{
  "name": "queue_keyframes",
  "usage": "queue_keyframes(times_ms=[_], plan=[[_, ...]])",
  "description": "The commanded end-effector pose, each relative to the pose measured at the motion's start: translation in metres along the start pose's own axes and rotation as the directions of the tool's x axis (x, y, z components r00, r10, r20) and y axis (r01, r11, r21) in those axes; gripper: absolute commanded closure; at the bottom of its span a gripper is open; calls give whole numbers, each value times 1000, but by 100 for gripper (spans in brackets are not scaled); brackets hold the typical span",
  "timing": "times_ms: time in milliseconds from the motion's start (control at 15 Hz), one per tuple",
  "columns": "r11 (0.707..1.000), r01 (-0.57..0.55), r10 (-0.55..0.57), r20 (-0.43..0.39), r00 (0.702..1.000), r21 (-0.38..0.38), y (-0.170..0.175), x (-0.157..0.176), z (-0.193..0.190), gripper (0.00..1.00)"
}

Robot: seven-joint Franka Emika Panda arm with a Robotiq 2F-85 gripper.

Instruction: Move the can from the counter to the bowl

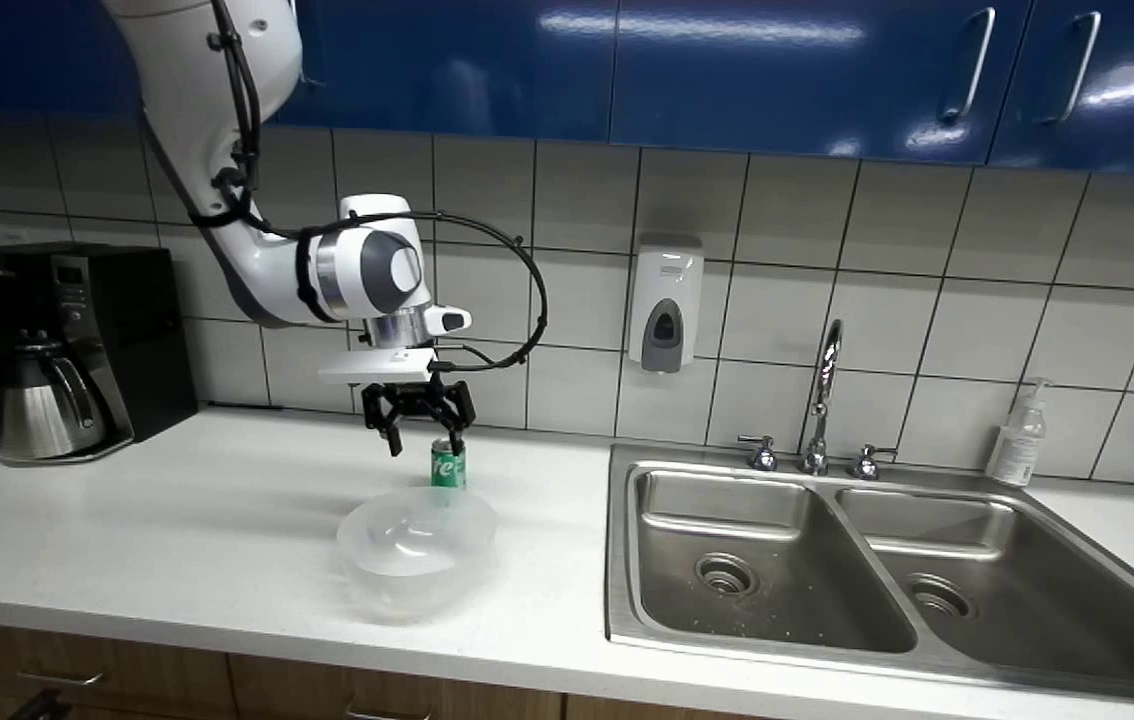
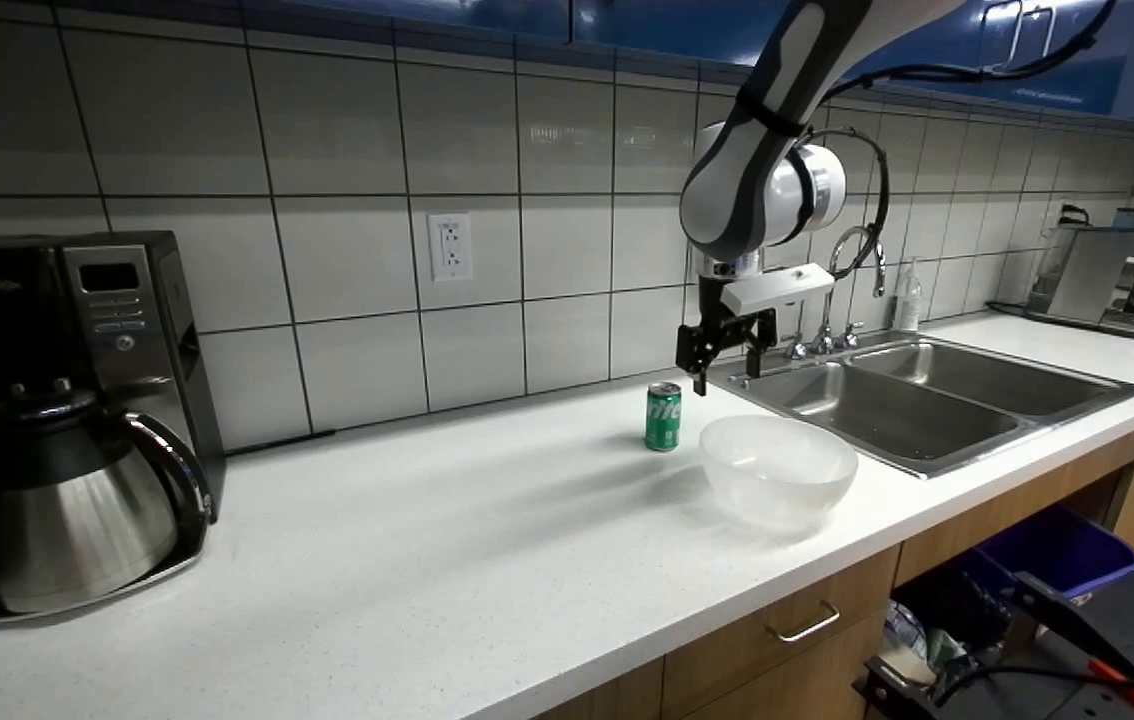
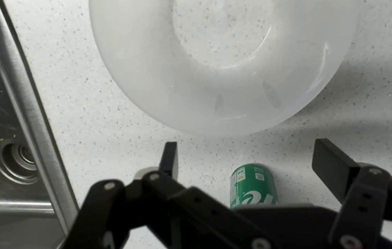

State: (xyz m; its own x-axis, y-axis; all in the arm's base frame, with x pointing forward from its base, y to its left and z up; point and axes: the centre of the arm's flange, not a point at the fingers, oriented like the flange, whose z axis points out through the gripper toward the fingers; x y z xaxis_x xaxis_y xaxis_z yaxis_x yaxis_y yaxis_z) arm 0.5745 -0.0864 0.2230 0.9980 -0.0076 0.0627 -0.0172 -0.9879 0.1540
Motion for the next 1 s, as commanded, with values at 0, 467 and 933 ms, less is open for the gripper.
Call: queue_keyframes(times_ms=[0,467,933], plan=[[1000,-9,8,38,999,10,6,40,13,0],[998,-21,16,79,997,55,5,76,35,0],[995,-11,0,110,994,100,-3,103,52,0]])
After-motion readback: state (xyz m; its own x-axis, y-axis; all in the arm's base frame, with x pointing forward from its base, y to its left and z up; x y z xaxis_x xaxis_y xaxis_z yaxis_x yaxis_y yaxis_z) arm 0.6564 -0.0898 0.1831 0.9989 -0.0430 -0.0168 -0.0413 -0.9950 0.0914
